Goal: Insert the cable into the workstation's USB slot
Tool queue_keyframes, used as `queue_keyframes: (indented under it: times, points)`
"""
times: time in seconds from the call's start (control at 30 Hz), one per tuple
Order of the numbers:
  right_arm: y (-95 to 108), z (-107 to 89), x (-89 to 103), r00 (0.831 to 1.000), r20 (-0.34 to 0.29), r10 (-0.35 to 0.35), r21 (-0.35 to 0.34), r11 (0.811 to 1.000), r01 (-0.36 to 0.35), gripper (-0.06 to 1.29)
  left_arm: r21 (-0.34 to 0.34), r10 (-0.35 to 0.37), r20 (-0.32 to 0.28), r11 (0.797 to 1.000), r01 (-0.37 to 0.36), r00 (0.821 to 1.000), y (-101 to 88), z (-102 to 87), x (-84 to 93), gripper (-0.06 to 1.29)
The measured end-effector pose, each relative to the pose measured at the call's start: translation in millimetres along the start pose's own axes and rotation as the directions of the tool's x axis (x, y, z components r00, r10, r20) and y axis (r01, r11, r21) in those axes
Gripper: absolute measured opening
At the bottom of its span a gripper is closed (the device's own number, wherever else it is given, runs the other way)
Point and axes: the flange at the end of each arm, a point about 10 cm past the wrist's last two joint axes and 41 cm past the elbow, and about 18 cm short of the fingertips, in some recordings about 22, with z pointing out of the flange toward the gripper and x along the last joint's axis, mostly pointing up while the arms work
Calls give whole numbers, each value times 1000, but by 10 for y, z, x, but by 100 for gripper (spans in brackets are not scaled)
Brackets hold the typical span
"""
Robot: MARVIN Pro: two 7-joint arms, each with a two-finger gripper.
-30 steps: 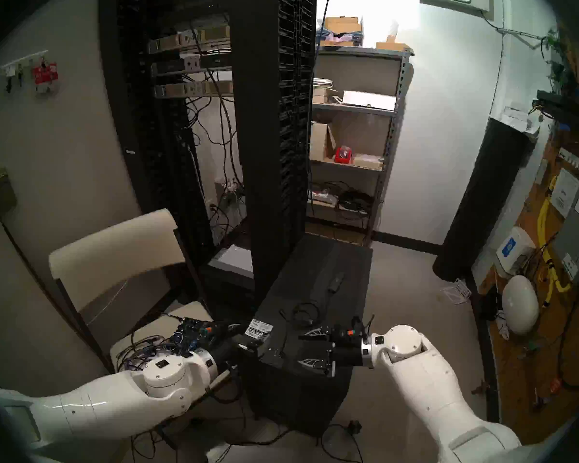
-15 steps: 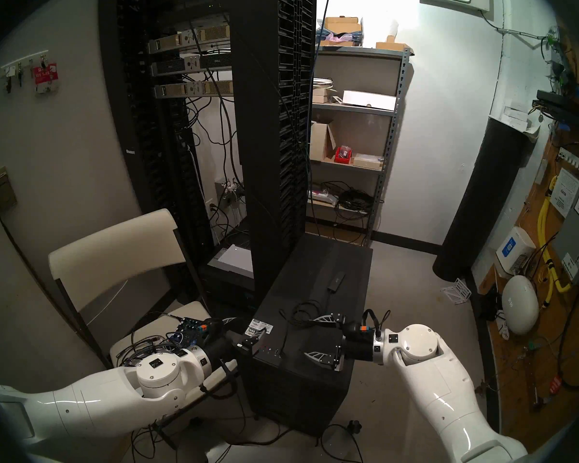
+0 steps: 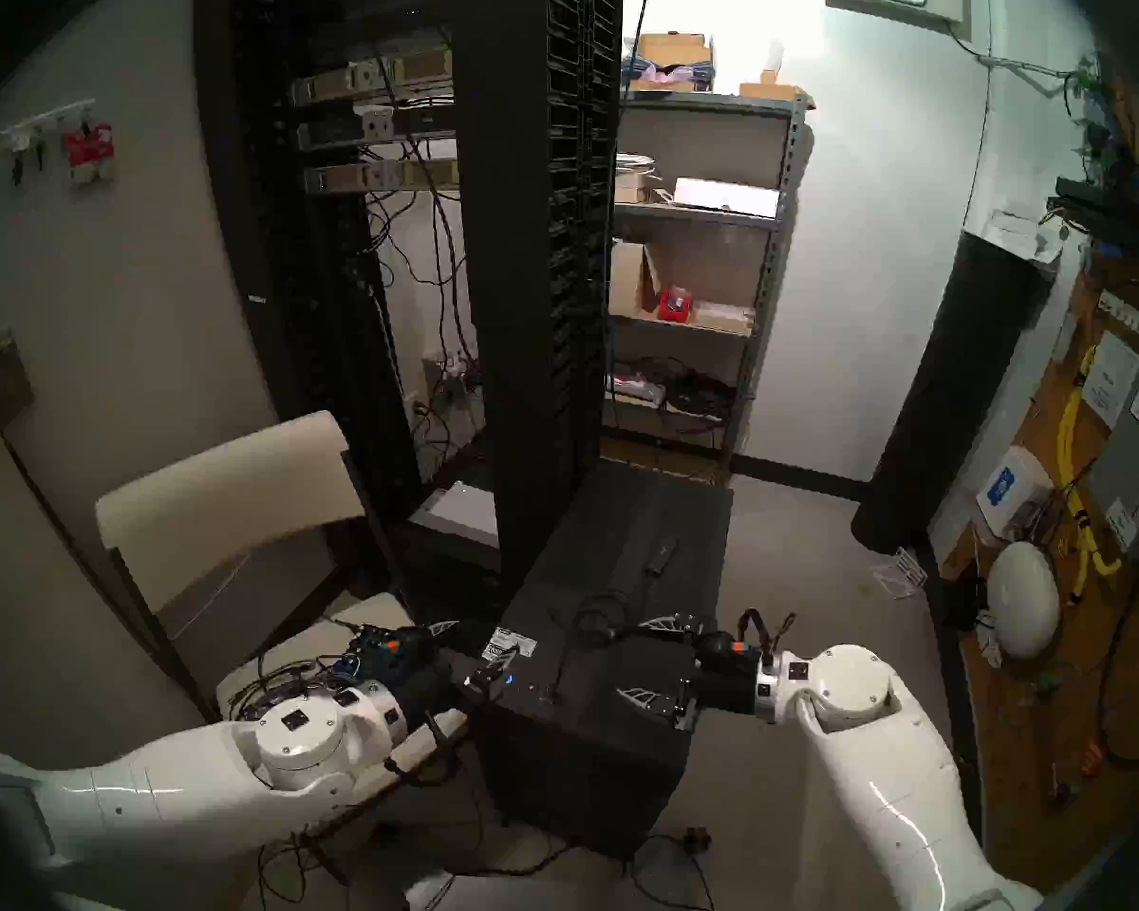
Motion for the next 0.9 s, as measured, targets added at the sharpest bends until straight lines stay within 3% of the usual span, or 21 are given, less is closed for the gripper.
queue_keyframes:
  times: [0.43,0.9]
  points:
    - [35,-151,27,1000,6,-5,-48,999,5,115,-12,8,-15,1000,-8,1000,45,15,58,122]
    - [47,-152,56,1000,-13,-13,-68,998,12,118,-15,-1,-21,1000,1,1000,68,28,76,122]
